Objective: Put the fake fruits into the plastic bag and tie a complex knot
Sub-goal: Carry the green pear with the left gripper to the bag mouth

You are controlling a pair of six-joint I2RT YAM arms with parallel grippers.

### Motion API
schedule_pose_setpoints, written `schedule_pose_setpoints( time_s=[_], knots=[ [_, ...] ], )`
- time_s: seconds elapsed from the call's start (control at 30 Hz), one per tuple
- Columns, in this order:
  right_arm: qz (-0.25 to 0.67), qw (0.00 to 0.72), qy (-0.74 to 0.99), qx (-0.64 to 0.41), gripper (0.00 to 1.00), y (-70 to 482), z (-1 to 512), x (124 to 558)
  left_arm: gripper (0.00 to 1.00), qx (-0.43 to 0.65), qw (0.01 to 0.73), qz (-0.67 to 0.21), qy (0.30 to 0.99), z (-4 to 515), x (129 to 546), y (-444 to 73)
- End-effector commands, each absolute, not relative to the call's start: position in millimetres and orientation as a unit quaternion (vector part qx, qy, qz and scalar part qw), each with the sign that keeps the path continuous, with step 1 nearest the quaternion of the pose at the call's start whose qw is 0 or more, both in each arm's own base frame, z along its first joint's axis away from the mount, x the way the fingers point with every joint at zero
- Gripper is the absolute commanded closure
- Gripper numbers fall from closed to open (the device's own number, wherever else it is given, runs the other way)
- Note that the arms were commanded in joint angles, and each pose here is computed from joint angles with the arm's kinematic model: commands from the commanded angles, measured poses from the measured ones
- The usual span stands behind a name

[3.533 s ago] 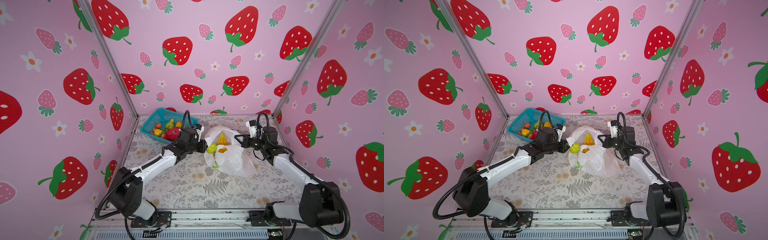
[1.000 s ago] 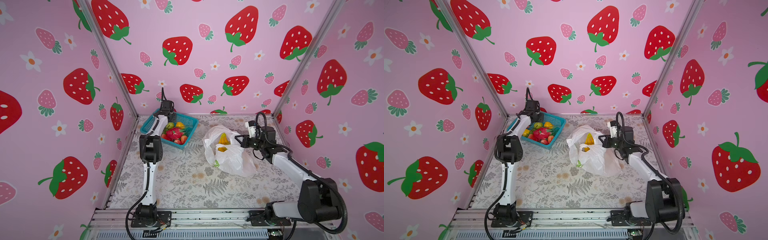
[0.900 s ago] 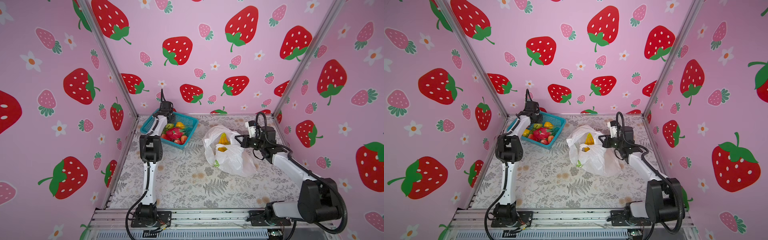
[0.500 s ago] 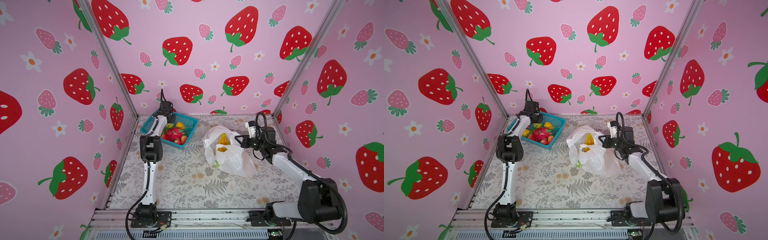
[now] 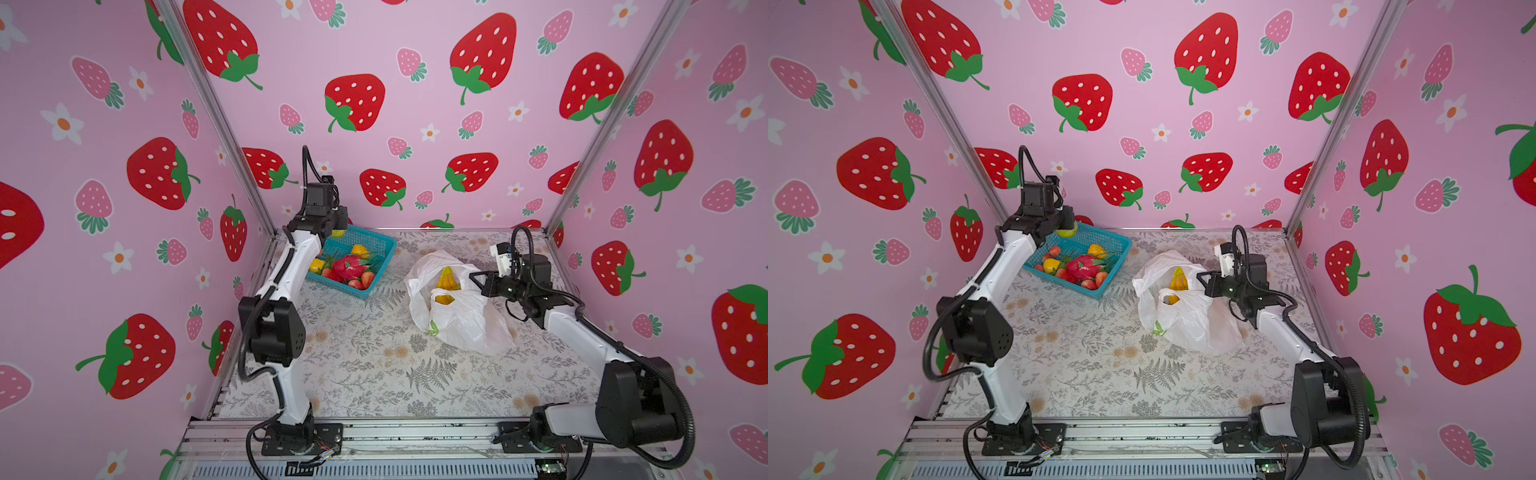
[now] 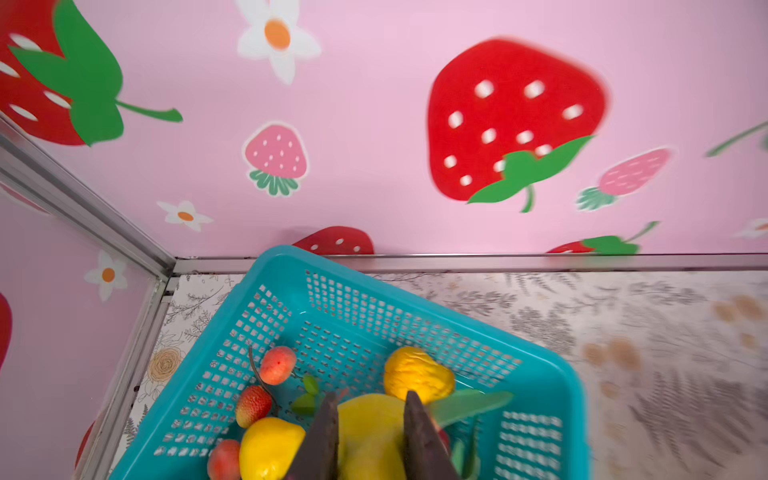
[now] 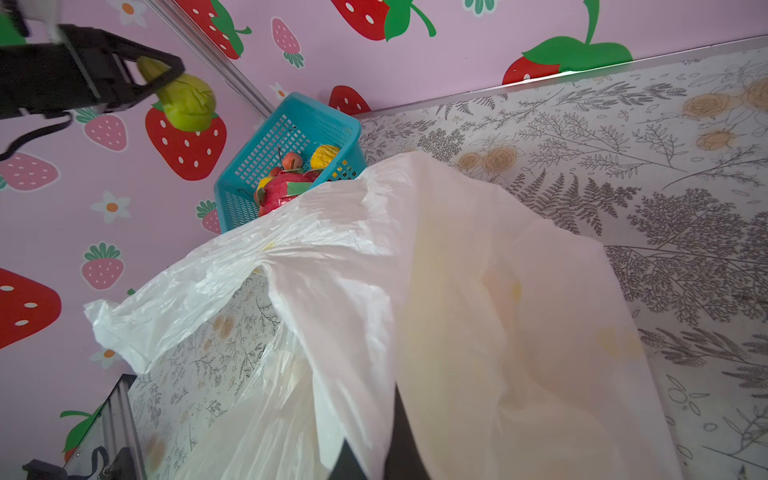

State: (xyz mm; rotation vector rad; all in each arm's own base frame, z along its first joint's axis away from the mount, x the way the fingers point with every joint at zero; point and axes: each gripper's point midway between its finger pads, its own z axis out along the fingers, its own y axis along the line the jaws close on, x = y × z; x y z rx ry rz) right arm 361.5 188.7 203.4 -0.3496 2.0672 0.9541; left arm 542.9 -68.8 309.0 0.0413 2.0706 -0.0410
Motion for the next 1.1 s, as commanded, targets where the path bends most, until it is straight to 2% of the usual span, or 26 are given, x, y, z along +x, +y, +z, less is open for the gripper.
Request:
schedule_pose_setpoints(
  time_s=[0.0, 0.13, 0.33, 0.4, 0.57, 0.77, 1.07],
  knots=[
    [0.385, 0.422, 0.808, -0.147, 1.00, 189, 216, 358, 0.79, 0.013, 0.533, -0.064, 0.844, 313, 508, -98],
    [0.389, 0.425, 0.803, -0.150, 1.00, 191, 219, 359, 0.79, 0.024, 0.530, -0.171, 0.830, 293, 457, -145],
    [0.390, 0.428, 0.801, -0.153, 1.00, 191, 221, 358, 0.80, 0.030, 0.476, -0.200, 0.856, 228, 395, -177],
    [0.390, 0.426, 0.802, -0.152, 1.00, 191, 218, 358, 0.80, 0.033, 0.451, -0.236, 0.860, 209, 379, -192],
    [0.393, 0.422, 0.803, -0.152, 1.00, 192, 216, 358, 0.80, 0.075, 0.413, -0.349, 0.838, 203, 346, -258],
    [0.390, 0.424, 0.804, -0.151, 1.00, 190, 216, 356, 0.81, 0.094, 0.427, -0.378, 0.816, 222, 345, -293],
    [0.399, 0.415, 0.804, -0.153, 1.00, 193, 214, 352, 0.81, 0.062, 0.458, -0.358, 0.811, 212, 393, -313]
  ],
)
